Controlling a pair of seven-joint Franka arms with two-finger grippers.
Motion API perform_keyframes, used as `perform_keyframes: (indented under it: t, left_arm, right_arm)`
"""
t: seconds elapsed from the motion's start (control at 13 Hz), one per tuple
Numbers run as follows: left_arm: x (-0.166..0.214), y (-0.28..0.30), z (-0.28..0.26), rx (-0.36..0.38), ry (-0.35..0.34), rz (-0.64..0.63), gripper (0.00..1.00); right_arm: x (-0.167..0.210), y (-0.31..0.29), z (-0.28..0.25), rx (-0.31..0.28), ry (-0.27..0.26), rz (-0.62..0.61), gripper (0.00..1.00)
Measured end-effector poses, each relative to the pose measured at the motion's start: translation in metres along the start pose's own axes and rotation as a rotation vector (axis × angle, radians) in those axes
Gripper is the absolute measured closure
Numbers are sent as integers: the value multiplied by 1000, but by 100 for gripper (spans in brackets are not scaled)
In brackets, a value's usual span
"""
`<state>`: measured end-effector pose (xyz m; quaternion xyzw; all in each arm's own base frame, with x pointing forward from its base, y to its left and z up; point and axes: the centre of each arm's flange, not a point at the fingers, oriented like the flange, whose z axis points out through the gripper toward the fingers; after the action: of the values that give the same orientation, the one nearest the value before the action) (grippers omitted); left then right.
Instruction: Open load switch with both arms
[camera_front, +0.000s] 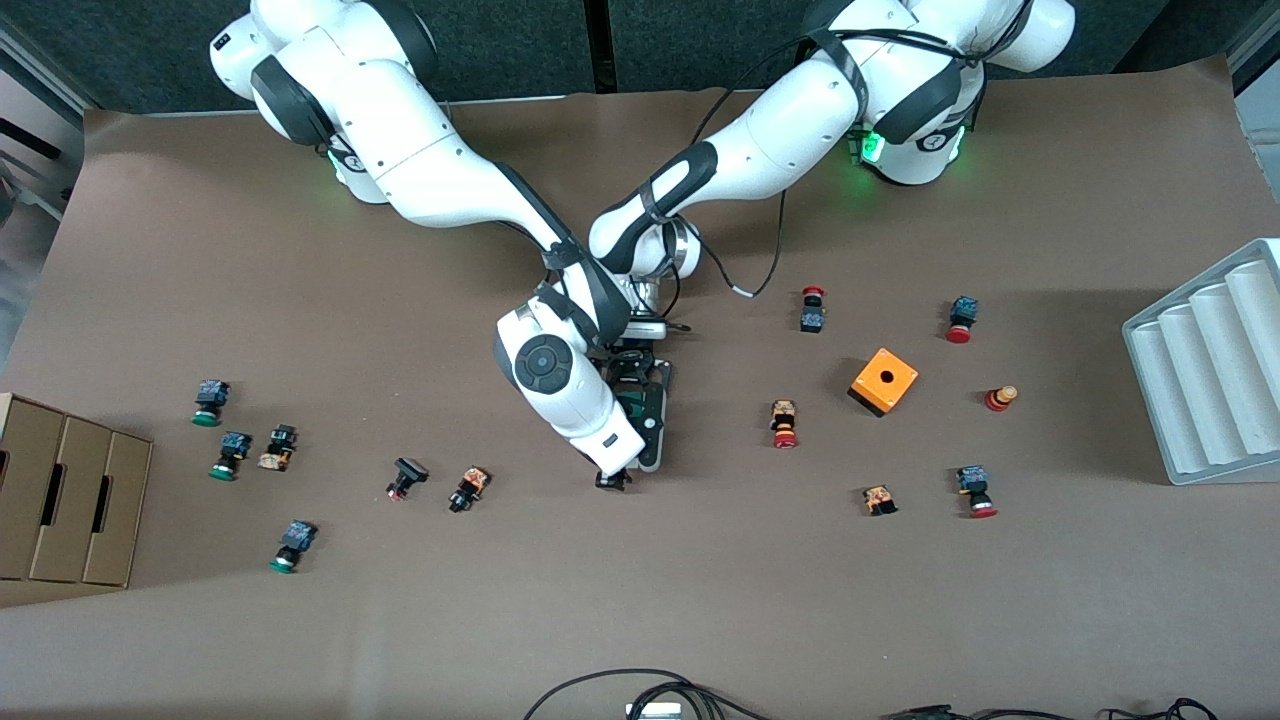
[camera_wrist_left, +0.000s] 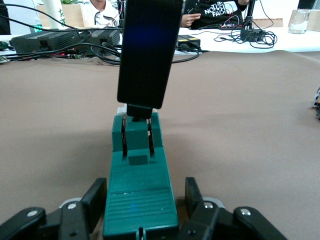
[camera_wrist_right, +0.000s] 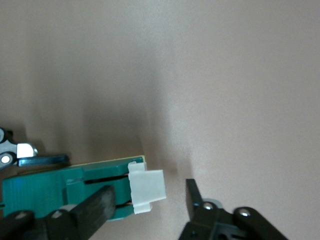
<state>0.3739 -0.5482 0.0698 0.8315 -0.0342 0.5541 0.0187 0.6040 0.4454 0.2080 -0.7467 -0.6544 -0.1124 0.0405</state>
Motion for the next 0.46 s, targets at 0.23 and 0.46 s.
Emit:
perform_keyframes:
  t: [0.23, 0.46]
  left_arm:
    - [-1, 0, 0, -3, 7, 4, 29]
    - [-2, 0, 0, 0, 15, 3, 29]
  right_arm:
    - [0, 0, 0, -2, 1, 1, 49]
    - [0, 0, 0, -3, 2, 2, 52]
